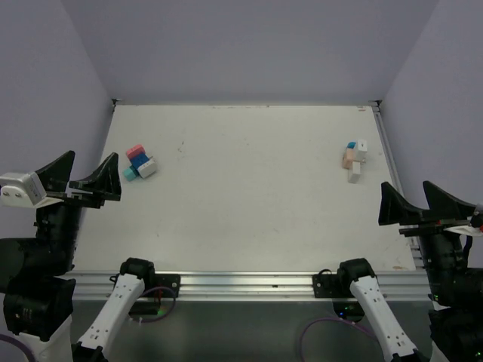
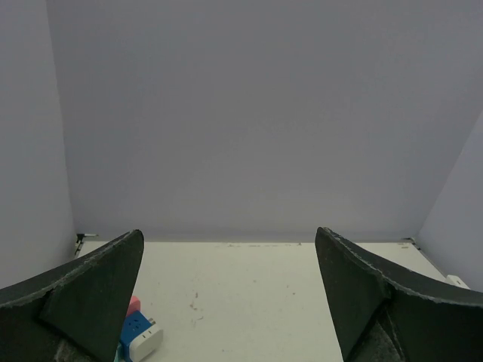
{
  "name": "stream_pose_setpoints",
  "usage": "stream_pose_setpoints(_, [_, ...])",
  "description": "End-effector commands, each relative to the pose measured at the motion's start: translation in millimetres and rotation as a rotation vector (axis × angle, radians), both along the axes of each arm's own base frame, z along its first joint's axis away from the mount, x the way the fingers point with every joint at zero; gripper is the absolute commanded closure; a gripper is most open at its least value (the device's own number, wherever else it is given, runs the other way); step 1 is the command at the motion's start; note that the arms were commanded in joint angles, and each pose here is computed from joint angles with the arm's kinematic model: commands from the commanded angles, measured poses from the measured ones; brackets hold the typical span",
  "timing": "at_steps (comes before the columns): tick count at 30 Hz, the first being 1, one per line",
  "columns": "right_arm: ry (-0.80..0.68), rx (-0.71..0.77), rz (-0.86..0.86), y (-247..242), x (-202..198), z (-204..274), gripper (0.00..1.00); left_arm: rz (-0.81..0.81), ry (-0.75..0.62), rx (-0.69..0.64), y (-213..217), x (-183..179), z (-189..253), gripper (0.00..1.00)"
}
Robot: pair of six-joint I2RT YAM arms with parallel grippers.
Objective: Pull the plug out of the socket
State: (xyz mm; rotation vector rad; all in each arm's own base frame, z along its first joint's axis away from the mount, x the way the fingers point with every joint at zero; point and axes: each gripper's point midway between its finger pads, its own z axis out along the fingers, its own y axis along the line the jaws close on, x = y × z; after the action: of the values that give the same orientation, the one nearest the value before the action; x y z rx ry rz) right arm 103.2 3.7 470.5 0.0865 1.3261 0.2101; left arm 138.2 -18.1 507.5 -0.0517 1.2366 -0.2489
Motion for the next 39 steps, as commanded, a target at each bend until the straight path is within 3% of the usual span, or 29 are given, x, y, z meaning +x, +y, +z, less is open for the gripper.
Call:
stream_pose_setpoints(1, [-0.043,0.007,0.022,2,-9,6,0.01,-0.021,-0.003,-0.012,-3,-2,0,0.00])
stream_pose_setpoints(10, [0.019,0.012,0.007,2,7,-8,0.01,-0.030,0.026,-0.009,-6,7,-10,0.00])
stream_pose_setpoints(14, [0.140,0.028,-0.054,-4,30,-32,0.01,-0.034,0.065,-0.001,-10,18,-23,0.00])
stream_pose_setpoints(21, [0.440,0.018,-0.130,-6,71,-97,0.01,-0.068,0.246,0.029,-24,59,-84,0.00])
stream_pose_setpoints(31, [0.702,0.087,-0.153,9,113,-184,0.01,-0.090,0.527,0.058,-39,109,-199,0.00])
stream_pose_setpoints(35, [0.814,0.106,-0.226,7,135,-228,0.01,-0.081,0.569,0.039,-40,118,-233,0.00])
stream_pose_setpoints(39, [0.835,0.093,-0.333,-3,170,-252,0.01,-0.115,0.570,0.040,-46,119,-256,0.00])
